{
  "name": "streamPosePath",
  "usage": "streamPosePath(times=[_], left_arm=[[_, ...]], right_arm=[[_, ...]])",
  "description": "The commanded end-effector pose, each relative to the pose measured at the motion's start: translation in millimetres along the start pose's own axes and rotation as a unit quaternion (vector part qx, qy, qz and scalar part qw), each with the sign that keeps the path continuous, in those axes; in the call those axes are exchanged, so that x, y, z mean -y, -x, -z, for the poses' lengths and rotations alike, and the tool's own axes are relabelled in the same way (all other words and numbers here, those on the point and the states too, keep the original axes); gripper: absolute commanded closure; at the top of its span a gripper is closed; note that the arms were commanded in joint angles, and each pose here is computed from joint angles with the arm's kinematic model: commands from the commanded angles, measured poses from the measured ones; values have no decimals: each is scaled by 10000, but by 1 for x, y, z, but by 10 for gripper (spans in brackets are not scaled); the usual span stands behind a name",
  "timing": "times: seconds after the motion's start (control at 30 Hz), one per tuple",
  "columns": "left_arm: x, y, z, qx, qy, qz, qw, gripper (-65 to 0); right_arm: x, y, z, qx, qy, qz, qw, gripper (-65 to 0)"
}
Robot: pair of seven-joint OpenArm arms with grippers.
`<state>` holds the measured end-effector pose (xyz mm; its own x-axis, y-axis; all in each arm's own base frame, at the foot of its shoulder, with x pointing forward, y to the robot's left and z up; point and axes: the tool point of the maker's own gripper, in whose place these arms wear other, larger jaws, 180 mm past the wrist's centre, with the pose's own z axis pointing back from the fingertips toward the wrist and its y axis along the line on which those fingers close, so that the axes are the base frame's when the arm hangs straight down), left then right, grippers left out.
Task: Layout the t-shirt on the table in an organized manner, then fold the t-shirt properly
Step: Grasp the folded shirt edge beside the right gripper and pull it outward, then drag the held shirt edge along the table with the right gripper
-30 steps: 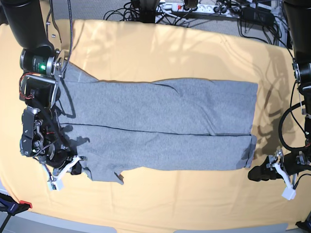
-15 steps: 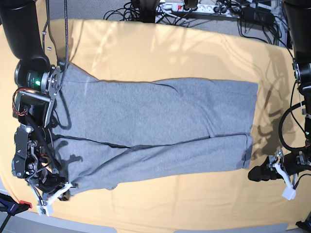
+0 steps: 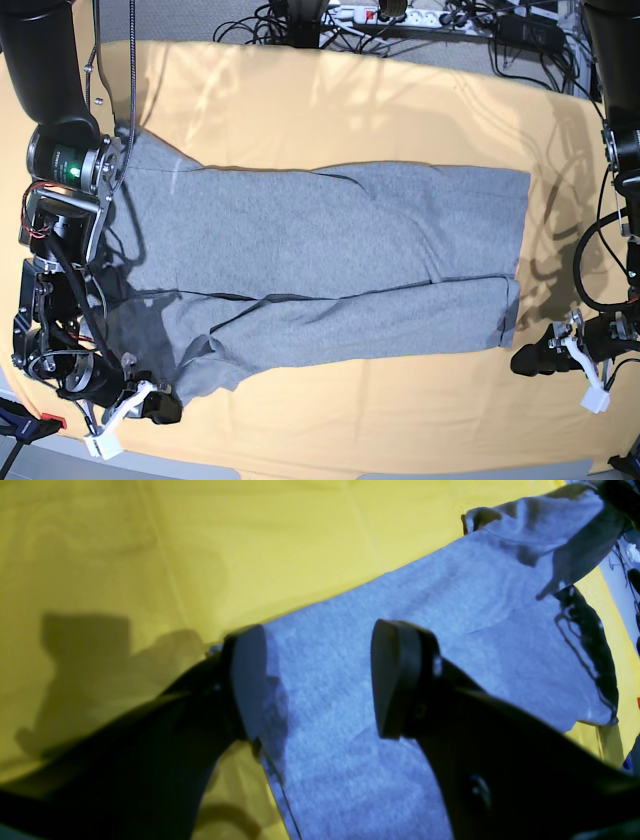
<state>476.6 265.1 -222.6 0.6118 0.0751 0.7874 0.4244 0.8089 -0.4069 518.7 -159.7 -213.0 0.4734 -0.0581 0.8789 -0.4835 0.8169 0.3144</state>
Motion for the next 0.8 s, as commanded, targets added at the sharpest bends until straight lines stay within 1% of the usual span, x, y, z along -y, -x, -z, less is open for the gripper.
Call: streamPosePath(times=[0.0,0.07,0.17,0.23,0.3,0.37,0.5,0.6,0.7,0.77], left_arm=[[6,-32,-10,423,63,163,9990,-347],[7,-32,-9,420,73,162,9990,-347],[8,-31,-7,411,97,159,9990,-347],[8,-31,-7,411,97,159,9990,-347],[9,-31,-7,411,100,158,9990,-347],[9,-31,-6,415,109,157,9990,-347],[11,-31,-4,415,135,153,9989,-347],[12,-31,-2,416,154,150,9989,-347],[12,-31,-2,413,156,150,9989,-347],[12,-31,-2,413,156,150,9989,-347]], right_arm=[[-9,-41,-9,489,-129,-205,9985,0],[-17,-44,-13,449,-224,-279,9983,0],[-27,-45,-21,564,-332,-417,9970,0],[-34,-37,-27,542,-354,-559,9963,0],[-39,-20,-31,404,-331,-662,9964,0],[-38,5,-33,205,-292,-659,9972,0],[-30,59,-40,-253,-190,-475,9984,0],[-20,86,-49,-598,-60,-409,9974,0],[-12,108,-58,-1196,27,-422,9919,0],[-15,121,-62,-1564,-65,-367,9870,0]])
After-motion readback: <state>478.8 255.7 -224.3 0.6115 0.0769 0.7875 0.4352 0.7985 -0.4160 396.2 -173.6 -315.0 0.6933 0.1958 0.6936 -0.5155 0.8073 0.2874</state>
